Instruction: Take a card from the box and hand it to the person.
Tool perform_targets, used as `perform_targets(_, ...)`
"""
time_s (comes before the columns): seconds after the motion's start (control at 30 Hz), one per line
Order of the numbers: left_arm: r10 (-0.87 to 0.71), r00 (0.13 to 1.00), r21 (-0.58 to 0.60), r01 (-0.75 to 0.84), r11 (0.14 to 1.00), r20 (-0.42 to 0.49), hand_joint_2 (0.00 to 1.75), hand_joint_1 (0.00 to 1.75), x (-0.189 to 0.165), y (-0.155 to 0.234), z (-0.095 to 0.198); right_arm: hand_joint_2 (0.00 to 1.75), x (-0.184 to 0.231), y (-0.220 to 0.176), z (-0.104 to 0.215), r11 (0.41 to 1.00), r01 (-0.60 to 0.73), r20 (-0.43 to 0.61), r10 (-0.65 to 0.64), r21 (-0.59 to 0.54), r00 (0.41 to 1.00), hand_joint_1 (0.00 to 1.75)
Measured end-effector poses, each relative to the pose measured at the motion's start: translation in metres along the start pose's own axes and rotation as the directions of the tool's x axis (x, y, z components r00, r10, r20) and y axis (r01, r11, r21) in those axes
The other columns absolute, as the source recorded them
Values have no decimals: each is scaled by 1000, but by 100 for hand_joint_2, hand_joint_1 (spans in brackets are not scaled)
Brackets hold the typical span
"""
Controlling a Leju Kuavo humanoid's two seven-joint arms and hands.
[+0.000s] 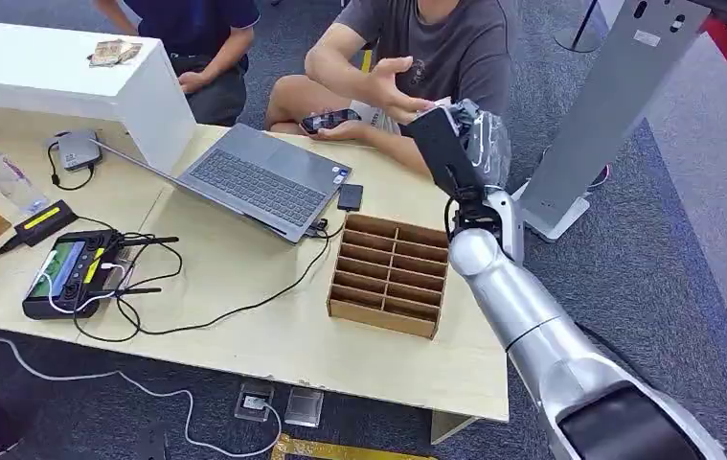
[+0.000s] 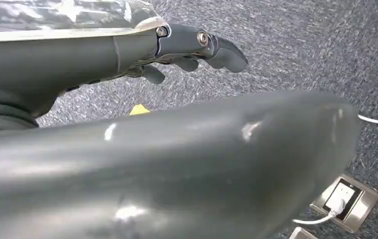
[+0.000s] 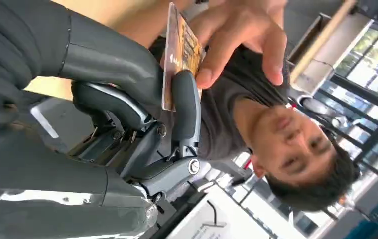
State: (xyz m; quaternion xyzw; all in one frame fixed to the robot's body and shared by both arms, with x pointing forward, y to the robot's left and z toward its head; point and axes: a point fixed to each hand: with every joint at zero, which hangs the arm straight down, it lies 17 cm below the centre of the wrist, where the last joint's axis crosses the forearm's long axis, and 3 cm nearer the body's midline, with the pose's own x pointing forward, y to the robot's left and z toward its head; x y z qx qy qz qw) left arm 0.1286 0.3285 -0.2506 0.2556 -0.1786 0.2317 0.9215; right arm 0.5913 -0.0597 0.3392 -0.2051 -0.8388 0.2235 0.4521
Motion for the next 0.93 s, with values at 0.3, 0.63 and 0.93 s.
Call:
perform_targets(0.3,0,1000,1,0,1000,-6,0,0,-1,0,0,175,-9,29,9,997,0,-41,2,72,999,0)
perform_targets(0.63,-3,1000,8,3,1000,-17,0,0,-3,3,-1,175,-2,43,12,996,12,-33,-9,94,999,0)
perform_targets(0.93,-4,1000,13,5,1000,-17,0,0,-2,4,-2,175,8,43,13,997,21,5,-22,71,1000,0)
